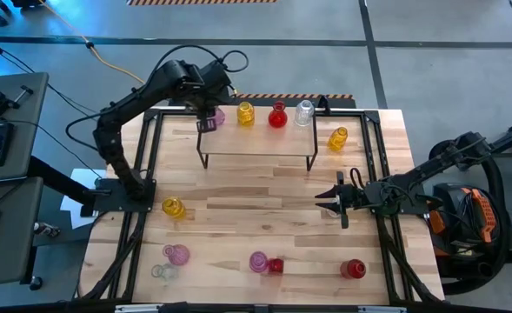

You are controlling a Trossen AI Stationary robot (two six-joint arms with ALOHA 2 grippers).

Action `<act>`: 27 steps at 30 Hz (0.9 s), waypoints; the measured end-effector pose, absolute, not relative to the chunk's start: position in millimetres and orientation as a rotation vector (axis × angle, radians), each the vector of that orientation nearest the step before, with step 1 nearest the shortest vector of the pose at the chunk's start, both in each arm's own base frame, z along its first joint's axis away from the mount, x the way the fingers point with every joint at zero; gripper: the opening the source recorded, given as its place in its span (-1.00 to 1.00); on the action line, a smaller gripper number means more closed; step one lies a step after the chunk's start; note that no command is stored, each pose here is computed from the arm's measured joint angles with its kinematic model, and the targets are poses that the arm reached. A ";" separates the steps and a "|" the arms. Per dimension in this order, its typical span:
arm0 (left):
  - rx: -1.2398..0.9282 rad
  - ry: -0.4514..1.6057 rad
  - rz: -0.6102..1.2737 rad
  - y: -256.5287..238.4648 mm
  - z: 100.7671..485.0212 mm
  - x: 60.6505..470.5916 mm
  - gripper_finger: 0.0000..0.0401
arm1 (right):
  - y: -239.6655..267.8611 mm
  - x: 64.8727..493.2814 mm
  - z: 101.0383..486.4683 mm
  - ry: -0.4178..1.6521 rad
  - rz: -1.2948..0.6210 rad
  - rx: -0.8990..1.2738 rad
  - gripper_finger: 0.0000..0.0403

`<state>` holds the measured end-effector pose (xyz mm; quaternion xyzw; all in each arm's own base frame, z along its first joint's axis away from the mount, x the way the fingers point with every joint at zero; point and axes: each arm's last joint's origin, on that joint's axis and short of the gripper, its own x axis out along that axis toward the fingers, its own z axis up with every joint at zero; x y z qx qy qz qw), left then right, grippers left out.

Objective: Sort vases onto shelf
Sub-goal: Put the top transparent vase on the shelf aligned with the other transparent vase

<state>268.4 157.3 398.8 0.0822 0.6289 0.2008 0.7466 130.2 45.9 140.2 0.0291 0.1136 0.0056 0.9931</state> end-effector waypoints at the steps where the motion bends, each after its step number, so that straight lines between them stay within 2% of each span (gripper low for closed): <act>1: 0.183 1.372 0.448 153.9 401.4 266.5 -0.50 | 45.9 130.1 140.1 0.229 0.011 0.058 -0.53; 15: 0.174 1.245 0.532 101.1 434.3 227.6 -0.50 | 45.8 130.0 139.7 0.234 0.011 0.056 -0.53; 27: -0.019 1.245 0.489 49.4 392.9 160.5 -0.50 | 45.8 130.0 139.6 0.234 0.011 0.056 -0.53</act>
